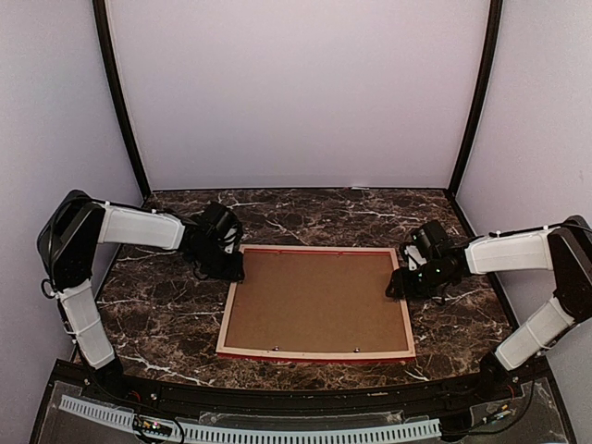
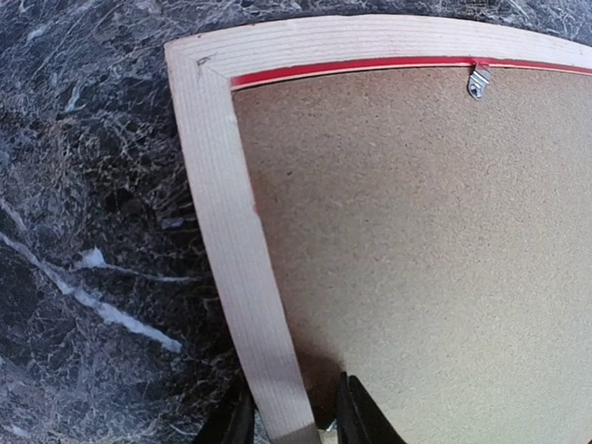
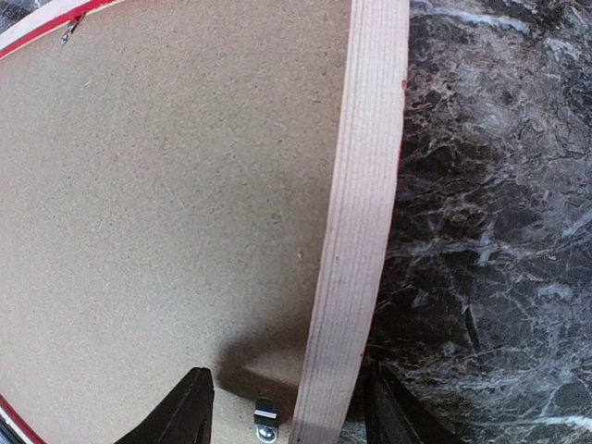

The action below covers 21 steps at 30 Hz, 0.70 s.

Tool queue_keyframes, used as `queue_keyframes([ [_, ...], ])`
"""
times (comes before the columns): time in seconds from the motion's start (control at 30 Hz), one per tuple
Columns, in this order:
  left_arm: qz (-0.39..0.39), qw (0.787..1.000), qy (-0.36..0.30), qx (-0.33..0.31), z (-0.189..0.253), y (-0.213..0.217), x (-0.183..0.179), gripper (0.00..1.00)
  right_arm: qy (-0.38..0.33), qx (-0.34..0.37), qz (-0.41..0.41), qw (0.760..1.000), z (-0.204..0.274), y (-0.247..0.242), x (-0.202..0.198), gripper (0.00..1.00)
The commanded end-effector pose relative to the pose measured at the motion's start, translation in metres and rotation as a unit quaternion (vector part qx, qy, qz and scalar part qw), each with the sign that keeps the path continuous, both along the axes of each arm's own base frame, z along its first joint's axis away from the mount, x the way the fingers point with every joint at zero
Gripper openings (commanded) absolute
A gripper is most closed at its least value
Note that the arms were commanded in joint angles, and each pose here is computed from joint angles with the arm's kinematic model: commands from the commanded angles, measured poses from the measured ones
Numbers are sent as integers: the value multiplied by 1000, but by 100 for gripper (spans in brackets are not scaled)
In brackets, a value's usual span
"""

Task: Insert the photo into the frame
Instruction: Rotate the photo frame at the center of the board.

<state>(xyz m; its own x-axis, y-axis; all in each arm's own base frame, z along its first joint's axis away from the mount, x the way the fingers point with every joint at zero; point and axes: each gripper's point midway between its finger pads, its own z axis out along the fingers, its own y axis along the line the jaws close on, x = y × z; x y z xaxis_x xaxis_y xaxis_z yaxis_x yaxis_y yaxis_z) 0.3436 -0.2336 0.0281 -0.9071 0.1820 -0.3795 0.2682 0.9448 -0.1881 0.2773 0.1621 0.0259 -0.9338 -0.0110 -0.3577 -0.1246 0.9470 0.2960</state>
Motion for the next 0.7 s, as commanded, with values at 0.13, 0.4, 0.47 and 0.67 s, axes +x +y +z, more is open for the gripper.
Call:
queue_keyframes([
  [0.13,11,998,63,4,-21,11,-33,29,7,-5,-1,1000,-8,-3,0,56],
  [0.4,-3,997,80,-19,-19,8,-46,27,13,-9,-2,1000,-10,-4,-3,56],
  [0.47,-9,996,85,-29,-17,7,-47,27,13,-9,-2,1000,-10,-4,-2,56],
  [0.67,-1,995,79,-53,-7,9,-38,38,13,-9,-2,1000,-9,-4,-2,57],
])
